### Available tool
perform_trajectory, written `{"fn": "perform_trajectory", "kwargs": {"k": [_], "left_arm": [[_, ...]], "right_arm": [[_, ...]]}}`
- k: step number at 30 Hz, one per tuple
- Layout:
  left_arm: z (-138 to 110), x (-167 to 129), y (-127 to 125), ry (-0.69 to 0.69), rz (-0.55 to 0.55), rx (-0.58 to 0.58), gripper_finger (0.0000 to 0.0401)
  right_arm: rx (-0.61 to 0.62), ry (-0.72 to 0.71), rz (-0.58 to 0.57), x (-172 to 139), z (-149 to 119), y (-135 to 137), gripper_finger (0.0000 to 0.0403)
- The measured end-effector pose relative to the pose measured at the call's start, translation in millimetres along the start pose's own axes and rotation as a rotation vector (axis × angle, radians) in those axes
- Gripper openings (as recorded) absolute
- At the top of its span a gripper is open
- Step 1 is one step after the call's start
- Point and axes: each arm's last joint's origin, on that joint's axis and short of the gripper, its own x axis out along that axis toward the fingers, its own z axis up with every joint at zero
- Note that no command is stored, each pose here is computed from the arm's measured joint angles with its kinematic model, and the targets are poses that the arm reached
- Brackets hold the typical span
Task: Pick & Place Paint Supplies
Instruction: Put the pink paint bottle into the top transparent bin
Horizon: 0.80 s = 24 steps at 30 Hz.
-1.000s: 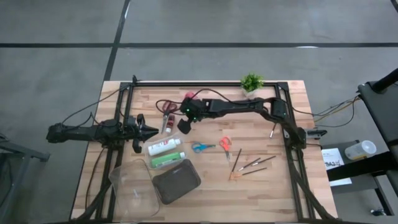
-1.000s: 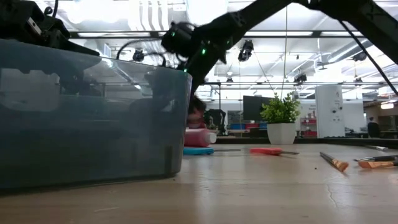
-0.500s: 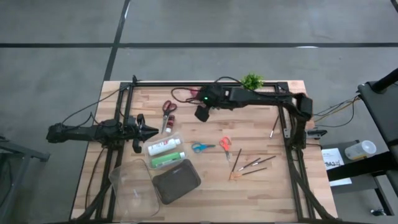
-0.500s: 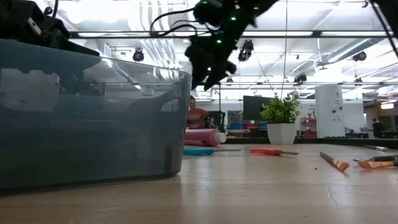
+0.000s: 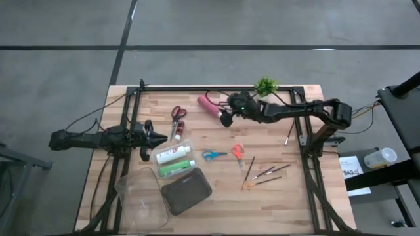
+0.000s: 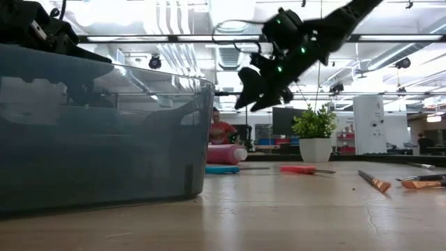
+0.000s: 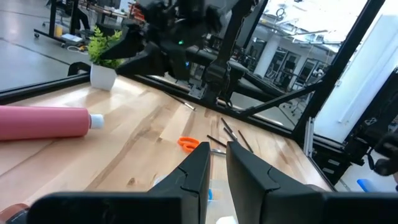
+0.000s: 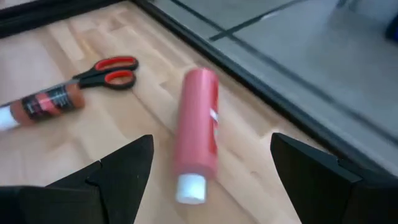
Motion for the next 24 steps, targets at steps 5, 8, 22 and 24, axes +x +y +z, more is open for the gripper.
{"fn": "perform_trajectory", "kwargs": {"k": [5, 8, 22, 24], "left_arm": [[0, 0, 0, -0.001, 0.0, 0.0, 0.0062], [0, 0, 0, -0.001, 0.0, 0.0, 0.0062], [0, 0, 0, -0.001, 0.0, 0.0, 0.0062], [0, 0, 0, 0.0, 0.0, 0.0, 0.0062]], "right_arm": [[0.025, -0.033, 0.122, 8, -7, -1, 0.0322], [0.021, -0.007, 0.114, 15, -15, -1, 0.0322], [-0.009, 0.108, 0.109, 48, -44, 9, 0.0322], [-0.013, 0.091, 0.114, 52, -39, 11, 0.0322]]}}
